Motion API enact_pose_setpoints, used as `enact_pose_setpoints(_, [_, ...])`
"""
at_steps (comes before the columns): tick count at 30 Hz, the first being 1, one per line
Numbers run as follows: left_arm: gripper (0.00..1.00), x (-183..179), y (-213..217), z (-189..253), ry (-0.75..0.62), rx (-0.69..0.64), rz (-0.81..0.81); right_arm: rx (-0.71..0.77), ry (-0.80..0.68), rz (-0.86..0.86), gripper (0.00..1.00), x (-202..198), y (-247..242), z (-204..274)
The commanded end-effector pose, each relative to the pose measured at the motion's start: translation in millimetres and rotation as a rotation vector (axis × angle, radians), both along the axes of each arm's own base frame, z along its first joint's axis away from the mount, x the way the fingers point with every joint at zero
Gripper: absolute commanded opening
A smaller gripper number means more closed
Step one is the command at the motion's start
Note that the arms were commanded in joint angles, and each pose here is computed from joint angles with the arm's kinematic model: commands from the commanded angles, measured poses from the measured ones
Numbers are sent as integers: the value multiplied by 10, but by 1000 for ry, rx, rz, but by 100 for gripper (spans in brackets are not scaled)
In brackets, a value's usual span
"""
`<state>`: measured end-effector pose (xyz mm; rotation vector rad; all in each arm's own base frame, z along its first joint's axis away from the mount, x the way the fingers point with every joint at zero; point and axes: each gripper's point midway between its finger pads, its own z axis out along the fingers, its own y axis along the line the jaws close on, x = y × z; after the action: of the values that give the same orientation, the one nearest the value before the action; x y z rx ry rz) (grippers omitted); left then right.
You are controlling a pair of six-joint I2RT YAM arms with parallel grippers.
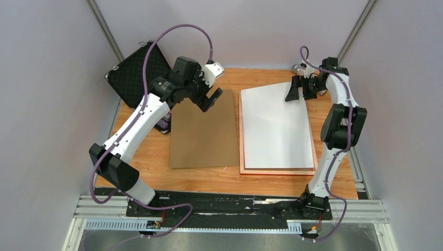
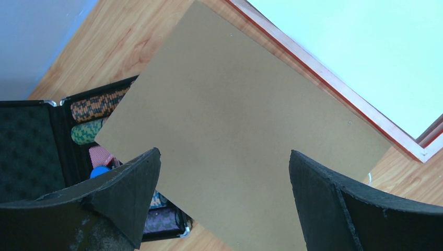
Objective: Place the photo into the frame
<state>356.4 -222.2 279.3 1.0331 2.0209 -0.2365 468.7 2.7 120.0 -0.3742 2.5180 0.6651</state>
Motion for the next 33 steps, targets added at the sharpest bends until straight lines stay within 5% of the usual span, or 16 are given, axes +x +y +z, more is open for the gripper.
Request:
enact_pose_setpoints(1, [100,-20,27,191,-62,-25,-4,150,-75,53,91,28,256,292])
enact_pose_setpoints(8, [100,14,-154,34,-12,-72,-45,207,-40,76,91,-63,332,164])
enact_pose_setpoints(14, [100,-73,-844,-379,95,-197,-187,208,-24,64,92,-55,313,40])
enact_pose_setpoints(23, [100,-248,-2105,-1300,191,-176,-322,195,-6,53,94,-40,287,-82])
enact_pose_setpoints(33, [100,-391,-2600,-1945,298,-146,-371,180,10,48,94,-103,260,-177])
